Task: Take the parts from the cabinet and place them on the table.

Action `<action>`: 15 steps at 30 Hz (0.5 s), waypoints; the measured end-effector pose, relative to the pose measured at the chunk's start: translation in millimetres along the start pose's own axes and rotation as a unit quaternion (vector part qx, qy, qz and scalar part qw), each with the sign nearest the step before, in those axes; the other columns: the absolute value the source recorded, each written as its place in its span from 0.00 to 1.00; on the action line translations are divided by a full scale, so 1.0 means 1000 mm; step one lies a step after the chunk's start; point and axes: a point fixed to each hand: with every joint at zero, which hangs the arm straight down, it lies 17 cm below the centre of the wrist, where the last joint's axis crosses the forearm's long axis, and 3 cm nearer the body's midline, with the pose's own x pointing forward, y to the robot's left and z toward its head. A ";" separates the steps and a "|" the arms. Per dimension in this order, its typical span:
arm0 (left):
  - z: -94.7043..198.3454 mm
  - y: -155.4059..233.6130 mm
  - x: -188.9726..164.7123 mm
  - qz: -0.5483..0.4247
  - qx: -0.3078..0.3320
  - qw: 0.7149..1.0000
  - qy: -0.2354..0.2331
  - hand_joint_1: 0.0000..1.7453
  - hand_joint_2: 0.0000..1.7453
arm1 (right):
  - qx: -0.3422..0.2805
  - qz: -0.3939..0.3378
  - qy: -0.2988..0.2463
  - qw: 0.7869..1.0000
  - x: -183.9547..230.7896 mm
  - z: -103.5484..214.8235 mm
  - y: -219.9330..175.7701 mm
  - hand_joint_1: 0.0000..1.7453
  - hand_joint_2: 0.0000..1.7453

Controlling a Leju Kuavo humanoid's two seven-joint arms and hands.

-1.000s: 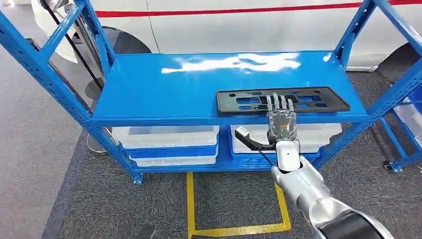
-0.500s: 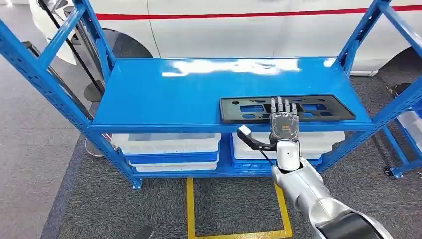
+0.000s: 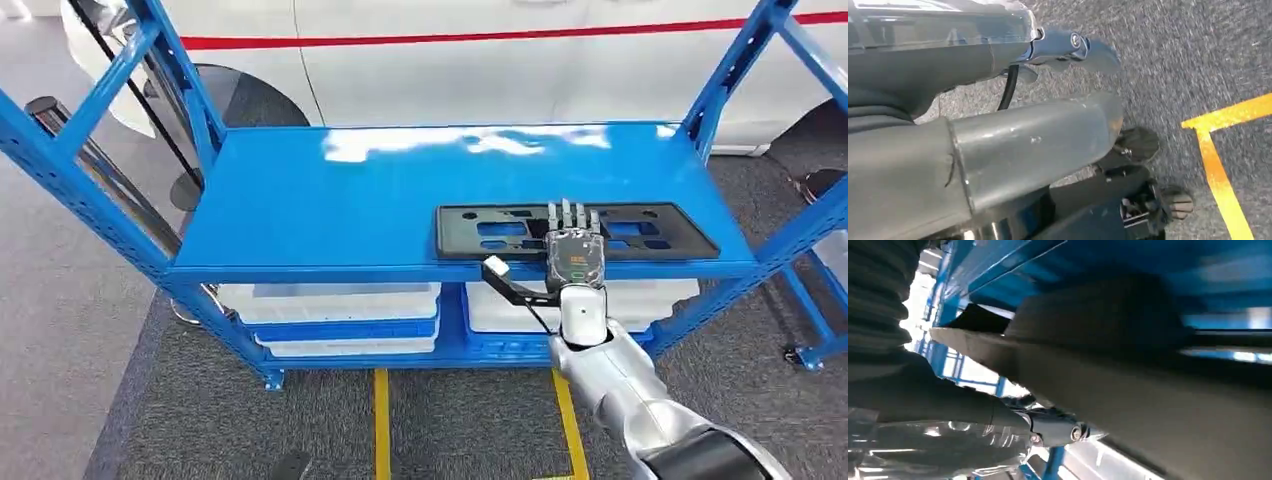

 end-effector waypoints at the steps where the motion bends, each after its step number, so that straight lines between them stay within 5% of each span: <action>1: 0.000 0.000 0.000 0.000 0.000 1.000 -0.001 0.00 0.00 | 0.000 0.000 -0.001 1.000 0.001 0.000 0.000 0.00 1.00; 2: 0.000 0.000 0.001 0.000 0.000 1.000 -0.001 0.00 0.00 | 0.000 -0.001 -0.002 1.000 0.003 0.000 0.000 0.00 1.00; 3: 0.000 0.000 0.002 0.000 0.000 1.000 -0.002 0.00 0.00 | 0.001 -0.002 -0.002 1.000 0.003 0.001 0.001 0.11 1.00; 4: 0.000 0.000 0.002 0.000 -0.001 1.000 -0.003 0.00 0.00 | 0.003 -0.002 -0.002 1.000 0.004 0.002 0.002 0.76 1.00; 5: 0.000 -0.002 0.002 0.002 -0.005 1.000 -0.005 0.00 0.00 | 0.005 -0.001 -0.003 1.000 0.004 0.003 0.003 0.94 1.00; 15: 0.001 -0.005 0.007 0.009 -0.014 1.000 -0.019 0.00 0.00 | 0.025 -0.007 -0.004 1.000 0.005 0.012 0.019 1.00 1.00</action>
